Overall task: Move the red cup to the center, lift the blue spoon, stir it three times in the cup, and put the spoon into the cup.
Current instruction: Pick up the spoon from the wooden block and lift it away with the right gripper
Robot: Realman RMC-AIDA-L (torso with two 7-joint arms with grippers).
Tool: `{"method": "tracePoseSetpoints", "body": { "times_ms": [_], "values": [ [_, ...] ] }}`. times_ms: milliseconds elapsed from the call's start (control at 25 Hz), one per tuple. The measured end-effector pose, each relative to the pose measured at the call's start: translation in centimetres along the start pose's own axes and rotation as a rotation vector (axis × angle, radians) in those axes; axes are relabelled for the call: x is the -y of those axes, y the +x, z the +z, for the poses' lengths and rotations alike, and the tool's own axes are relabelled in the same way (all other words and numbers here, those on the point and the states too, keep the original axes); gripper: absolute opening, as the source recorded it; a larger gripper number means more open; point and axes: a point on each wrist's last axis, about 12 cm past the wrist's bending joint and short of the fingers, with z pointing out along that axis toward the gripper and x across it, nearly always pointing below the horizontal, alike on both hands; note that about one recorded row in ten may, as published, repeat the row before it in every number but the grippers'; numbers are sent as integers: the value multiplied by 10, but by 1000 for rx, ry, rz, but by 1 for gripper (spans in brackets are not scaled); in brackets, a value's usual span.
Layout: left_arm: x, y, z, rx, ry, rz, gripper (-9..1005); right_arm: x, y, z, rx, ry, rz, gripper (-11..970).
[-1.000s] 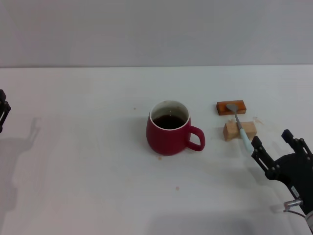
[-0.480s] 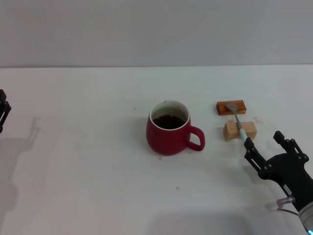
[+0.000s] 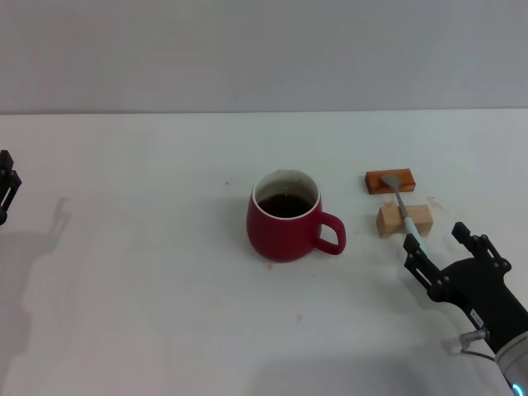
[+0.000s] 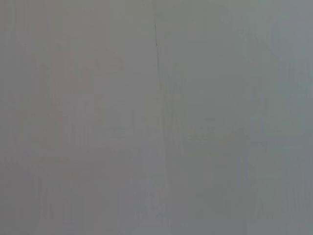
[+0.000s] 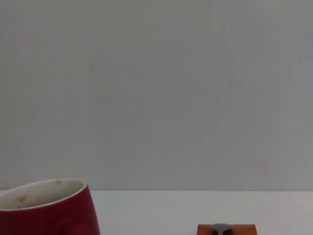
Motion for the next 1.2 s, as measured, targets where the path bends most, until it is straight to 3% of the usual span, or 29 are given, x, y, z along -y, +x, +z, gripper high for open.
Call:
{"method": "tracePoseSetpoints", "body": {
  "times_ms": [1200],
  "values": [
    [1,0,-3,1,4,-2,860,-1,0,16,-59,-23,7,783]
  ]
}}
